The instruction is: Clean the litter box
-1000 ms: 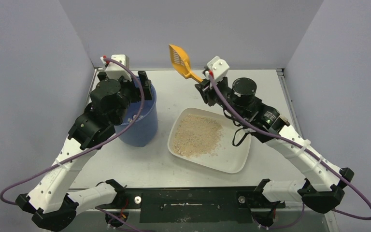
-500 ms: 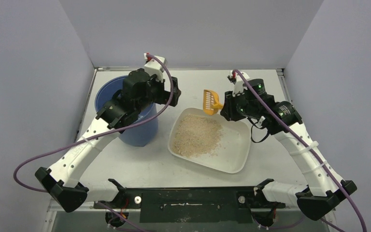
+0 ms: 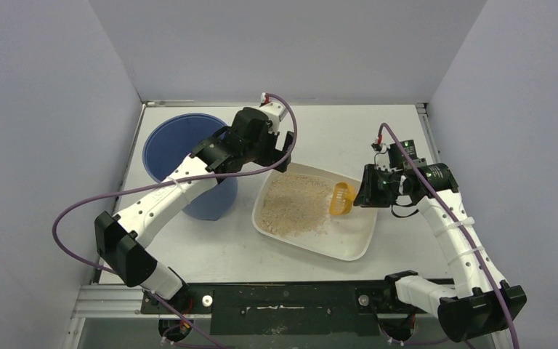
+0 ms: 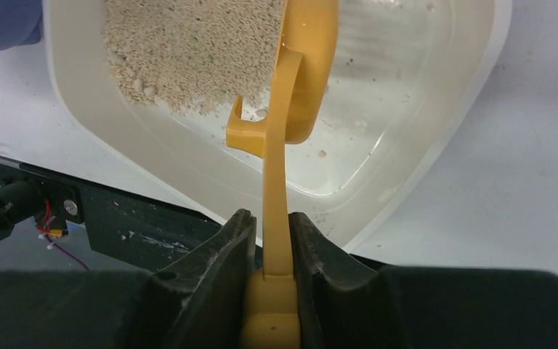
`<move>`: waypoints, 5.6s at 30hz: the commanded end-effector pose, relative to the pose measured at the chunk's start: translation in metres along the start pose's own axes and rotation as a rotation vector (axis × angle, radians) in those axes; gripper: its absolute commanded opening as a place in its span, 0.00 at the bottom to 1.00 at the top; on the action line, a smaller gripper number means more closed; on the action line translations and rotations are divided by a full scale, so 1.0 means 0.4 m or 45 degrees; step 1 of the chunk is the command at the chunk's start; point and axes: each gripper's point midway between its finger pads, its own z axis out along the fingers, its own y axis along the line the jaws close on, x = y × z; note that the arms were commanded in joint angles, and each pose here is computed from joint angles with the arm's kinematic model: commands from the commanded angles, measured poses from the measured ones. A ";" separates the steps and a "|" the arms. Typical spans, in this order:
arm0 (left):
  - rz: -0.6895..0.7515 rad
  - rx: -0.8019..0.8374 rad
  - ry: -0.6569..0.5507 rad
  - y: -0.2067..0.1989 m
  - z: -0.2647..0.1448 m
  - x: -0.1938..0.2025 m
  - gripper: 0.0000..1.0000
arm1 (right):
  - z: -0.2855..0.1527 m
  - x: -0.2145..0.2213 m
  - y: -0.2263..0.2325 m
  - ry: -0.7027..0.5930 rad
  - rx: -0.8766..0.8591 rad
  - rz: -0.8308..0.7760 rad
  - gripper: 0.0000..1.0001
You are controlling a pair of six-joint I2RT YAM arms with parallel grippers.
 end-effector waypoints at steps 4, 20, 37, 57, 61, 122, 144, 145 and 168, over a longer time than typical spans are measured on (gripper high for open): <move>-0.001 -0.035 0.054 0.007 0.043 0.034 0.97 | 0.044 0.032 -0.043 0.049 -0.009 0.183 0.00; 0.012 -0.052 0.205 0.015 0.128 0.143 0.96 | 0.264 0.086 -0.102 0.083 -0.207 0.547 0.00; 0.040 0.010 0.231 -0.018 0.112 0.164 0.95 | 0.446 0.012 0.068 -0.068 -0.614 0.620 0.00; -0.035 -0.089 0.069 0.006 0.054 0.085 0.95 | 0.276 -0.067 0.145 -0.377 -0.971 0.486 0.00; -0.069 -0.128 0.007 0.024 0.031 0.055 0.95 | 0.239 -0.061 0.141 -0.405 -1.035 0.474 0.00; -0.182 -0.188 -0.386 0.107 -0.210 -0.086 0.97 | 0.050 -0.042 0.197 -0.546 -1.285 0.401 0.00; -0.178 -0.370 -0.659 0.191 -0.384 -0.169 0.97 | -0.097 -0.198 0.329 -0.673 -1.378 0.151 0.00; -0.184 -0.372 -0.683 0.194 -0.399 -0.174 0.97 | -0.103 -0.208 0.342 -0.682 -1.384 0.138 0.00; -0.235 -0.380 -0.855 0.224 -0.568 -0.177 0.97 | -0.004 -0.346 0.774 -0.670 -1.115 -0.984 0.00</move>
